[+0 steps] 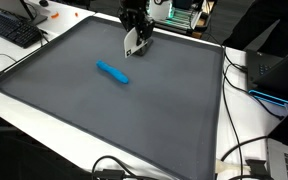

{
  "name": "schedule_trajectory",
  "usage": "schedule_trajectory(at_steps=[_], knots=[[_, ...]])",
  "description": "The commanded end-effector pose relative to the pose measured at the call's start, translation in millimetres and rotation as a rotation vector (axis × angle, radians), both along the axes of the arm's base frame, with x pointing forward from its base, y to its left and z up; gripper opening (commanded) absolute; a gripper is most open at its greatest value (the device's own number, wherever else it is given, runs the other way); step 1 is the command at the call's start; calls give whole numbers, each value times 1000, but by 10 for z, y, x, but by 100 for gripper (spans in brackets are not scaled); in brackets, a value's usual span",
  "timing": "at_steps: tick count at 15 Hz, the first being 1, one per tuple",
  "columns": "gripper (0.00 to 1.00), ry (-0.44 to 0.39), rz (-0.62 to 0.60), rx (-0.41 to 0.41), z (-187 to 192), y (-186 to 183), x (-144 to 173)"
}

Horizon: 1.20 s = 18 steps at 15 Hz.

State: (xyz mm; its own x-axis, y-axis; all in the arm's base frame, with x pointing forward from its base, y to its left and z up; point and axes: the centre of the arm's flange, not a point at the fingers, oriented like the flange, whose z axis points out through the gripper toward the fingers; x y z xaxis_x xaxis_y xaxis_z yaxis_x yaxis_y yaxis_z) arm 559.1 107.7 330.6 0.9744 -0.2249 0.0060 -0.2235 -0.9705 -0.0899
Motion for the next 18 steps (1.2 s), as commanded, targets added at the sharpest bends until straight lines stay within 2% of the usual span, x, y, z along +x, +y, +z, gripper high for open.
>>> schedule_trajectory(at_steps=[1,5,6,12,18], knots=[[10,-1,-1,0,1,0,4],[10,-1,-1,0,4,5,3],[2,-1,-1,0,4,5,3],[2,5,77,3,-326,9,343],[2,-9,133,-33,-544,-142,663]])
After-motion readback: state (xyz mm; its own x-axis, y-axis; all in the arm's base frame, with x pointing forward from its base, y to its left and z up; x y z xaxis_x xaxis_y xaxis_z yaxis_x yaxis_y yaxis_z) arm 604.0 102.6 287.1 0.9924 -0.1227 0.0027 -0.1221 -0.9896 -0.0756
